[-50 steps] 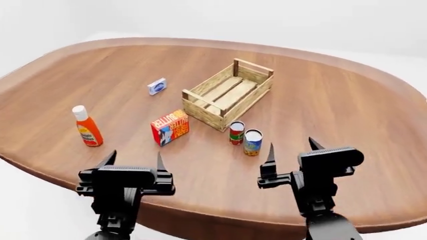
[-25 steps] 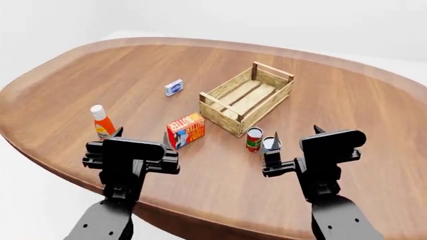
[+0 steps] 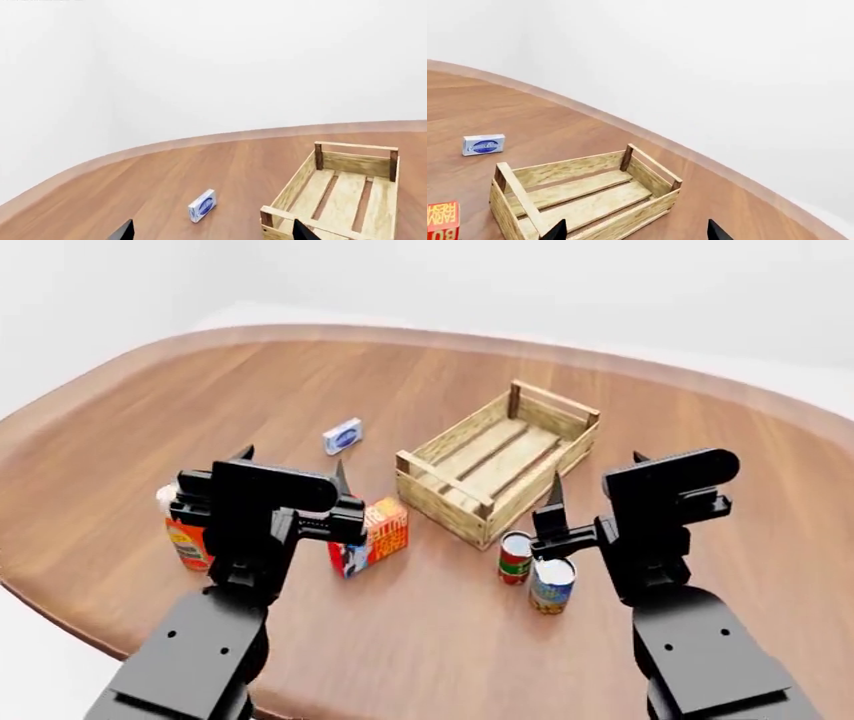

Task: Pick up the ketchup, and put it in the wooden tray.

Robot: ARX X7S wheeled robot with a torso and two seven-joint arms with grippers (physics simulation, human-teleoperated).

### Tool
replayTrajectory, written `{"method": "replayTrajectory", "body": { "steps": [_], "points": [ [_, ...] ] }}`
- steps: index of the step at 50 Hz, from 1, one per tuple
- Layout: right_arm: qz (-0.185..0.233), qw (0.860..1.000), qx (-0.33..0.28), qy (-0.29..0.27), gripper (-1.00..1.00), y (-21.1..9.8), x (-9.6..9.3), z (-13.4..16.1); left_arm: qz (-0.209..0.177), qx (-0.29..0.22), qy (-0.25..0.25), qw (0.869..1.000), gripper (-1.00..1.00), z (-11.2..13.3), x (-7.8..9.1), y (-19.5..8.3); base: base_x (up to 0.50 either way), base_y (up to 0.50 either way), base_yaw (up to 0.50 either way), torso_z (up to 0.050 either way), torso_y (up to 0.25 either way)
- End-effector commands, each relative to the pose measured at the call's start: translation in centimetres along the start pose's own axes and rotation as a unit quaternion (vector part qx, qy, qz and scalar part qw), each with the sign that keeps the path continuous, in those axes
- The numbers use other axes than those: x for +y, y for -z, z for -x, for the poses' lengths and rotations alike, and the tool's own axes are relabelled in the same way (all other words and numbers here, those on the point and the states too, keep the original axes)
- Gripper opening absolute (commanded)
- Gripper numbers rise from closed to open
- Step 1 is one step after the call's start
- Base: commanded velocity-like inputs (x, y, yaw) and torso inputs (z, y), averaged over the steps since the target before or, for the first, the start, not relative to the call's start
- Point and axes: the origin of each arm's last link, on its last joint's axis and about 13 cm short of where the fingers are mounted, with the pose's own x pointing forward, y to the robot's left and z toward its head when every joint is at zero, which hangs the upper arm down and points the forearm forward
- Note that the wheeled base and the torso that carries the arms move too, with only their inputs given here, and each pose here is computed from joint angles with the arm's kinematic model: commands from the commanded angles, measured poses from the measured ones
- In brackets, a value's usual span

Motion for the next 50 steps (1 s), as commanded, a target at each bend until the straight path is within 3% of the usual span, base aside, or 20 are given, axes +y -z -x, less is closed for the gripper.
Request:
{"method": "replayTrajectory", "body": {
  "steps": [1,50],
  "points": [
    [0.003,1.000,-0.001,-0.004,1.00,-0.26,-0.06,-0.08,-0.001,-0.003,0.000,1.000,1.00,-0.29,0.16,-0.30,0.31,0.09,0.00,0.000,0.000],
    [0.001,1.000,0.000,-0.007,1.00,-0.12,-0.03,0.17,-0.002,-0.005,-0.007,1.000,1.00,-0.26,0.32,-0.23,0.32,0.10,0.00,0.000,0.001]
  ]
}}
